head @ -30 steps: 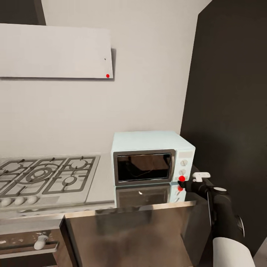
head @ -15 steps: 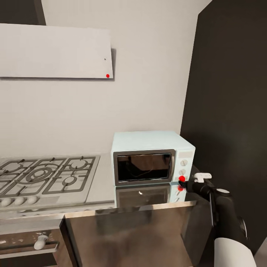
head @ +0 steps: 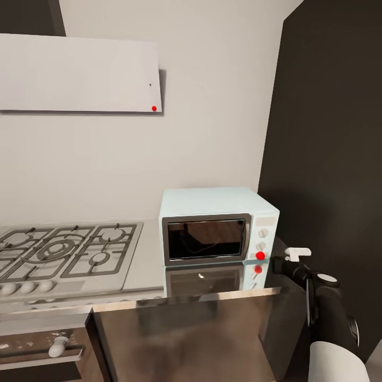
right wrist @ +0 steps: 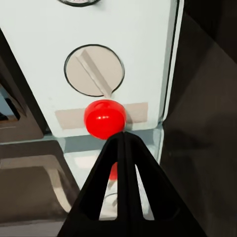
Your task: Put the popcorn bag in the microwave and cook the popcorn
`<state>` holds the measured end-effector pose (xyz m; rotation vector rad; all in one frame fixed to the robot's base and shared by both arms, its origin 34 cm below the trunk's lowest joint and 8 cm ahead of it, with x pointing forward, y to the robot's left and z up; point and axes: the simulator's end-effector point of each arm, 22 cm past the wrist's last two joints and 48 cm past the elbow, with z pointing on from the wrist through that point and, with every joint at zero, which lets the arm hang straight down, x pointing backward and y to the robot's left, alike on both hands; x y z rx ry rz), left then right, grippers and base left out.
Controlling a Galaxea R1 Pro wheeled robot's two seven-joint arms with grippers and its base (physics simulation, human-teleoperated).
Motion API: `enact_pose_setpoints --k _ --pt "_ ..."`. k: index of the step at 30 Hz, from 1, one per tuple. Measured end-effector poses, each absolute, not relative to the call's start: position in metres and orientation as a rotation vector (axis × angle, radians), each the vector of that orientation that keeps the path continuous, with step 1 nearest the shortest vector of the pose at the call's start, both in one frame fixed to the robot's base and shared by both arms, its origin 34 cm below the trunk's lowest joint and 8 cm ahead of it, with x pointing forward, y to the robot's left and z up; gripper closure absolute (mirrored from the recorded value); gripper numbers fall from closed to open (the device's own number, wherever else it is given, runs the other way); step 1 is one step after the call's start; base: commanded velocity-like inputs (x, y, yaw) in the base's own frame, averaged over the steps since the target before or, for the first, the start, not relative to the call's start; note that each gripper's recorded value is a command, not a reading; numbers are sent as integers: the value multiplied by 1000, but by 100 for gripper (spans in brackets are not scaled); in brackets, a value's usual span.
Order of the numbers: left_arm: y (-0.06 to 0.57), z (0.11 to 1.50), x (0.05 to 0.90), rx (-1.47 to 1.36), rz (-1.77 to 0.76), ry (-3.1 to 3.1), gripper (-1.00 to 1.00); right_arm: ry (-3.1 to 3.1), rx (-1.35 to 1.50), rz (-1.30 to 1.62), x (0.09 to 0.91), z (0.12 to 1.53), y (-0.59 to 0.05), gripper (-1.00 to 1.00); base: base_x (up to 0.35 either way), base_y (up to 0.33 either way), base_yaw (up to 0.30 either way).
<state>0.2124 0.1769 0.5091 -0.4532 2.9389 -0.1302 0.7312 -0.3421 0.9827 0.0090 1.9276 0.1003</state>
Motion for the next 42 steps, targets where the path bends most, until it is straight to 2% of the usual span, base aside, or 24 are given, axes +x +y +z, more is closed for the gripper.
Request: enact_pose_setpoints --k 25,35,42 --pt "176 509 213 -457 -131 2937 -100 1848 -68 66 744 956 -328 100 0 0 0" --pt "180 509 212 -459 -124 2938 -100 1848 -57 51 744 956 -331 100 203 0 0" --pt "180 509 213 -458 -125 2937 -100 1856 -54 50 744 952 -332 100 27 0 0"
